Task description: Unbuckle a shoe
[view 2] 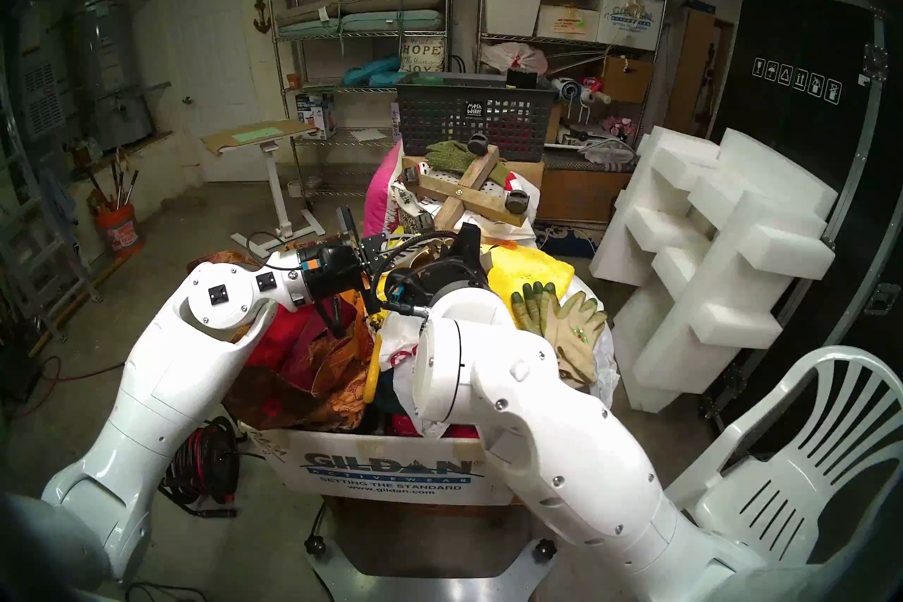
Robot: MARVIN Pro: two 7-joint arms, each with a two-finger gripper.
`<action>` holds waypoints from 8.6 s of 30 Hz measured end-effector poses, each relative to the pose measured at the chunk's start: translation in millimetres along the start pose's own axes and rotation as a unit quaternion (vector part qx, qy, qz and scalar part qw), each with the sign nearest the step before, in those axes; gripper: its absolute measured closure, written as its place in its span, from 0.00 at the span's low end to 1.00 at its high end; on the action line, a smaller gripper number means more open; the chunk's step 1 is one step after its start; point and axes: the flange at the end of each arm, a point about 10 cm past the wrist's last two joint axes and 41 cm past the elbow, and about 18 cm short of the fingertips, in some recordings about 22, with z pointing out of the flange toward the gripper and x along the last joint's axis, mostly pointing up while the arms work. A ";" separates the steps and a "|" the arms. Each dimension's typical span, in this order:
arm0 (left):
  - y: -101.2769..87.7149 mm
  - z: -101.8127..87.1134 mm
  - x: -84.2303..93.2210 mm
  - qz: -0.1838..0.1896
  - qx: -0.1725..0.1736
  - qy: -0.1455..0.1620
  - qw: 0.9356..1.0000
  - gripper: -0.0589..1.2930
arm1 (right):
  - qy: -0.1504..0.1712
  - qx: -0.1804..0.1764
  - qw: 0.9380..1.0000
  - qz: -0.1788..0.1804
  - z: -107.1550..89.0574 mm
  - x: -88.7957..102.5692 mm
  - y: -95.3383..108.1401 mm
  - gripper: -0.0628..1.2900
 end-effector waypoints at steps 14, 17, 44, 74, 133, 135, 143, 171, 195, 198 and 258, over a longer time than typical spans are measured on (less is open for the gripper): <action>0.7 0.9 -0.2 -0.001 0.004 0.000 1.000 0.97 | 0.014 0.006 1.000 0.014 -2.8 3.9 1.3 0.71; 1.2 1.4 -0.1 -0.001 0.003 0.000 1.000 0.97 | 0.015 0.006 1.000 0.016 -3.0 4.4 1.5 0.70; 4.8 2.0 -3.9 -0.002 0.002 0.001 1.000 0.97 | 0.007 0.060 0.991 0.117 2.7 5.5 9.9 0.67; 1.1 5.4 -4.4 0.001 0.004 0.003 1.000 0.97 | 0.018 0.074 0.977 0.197 -4.1 -5.3 24.6 0.63; 0.3 7.6 -3.3 0.004 0.003 0.005 1.000 0.97 | 0.012 0.079 0.977 0.199 11.8 -4.6 10.7 0.66; 0.4 7.5 -3.6 0.003 0.003 0.005 1.000 0.97 | 0.012 0.079 0.977 0.200 11.9 -5.1 11.3 0.66; 1.1 7.3 -5.3 0.002 0.002 0.003 1.000 0.97 | 0.016 0.076 0.976 0.203 9.1 -6.0 15.2 0.66; -1.5 11.9 -5.7 0.006 -0.002 0.004 1.000 0.97 | 0.014 0.074 0.976 0.204 13.5 -11.9 17.6 0.66; 0.2 12.2 -7.9 0.005 -0.002 0.005 1.000 0.97 | 0.010 0.067 0.979 0.194 19.1 -5.8 15.3 0.77; 0.1 12.1 -7.6 0.005 -0.002 0.005 1.000 0.97 | 0.010 0.066 0.979 0.192 18.5 -5.7 14.9 0.78; -11.0 11.2 -21.8 0.058 -0.021 -0.032 0.998 0.65 | 0.015 0.054 0.979 0.196 -5.4 -19.7 20.0 0.97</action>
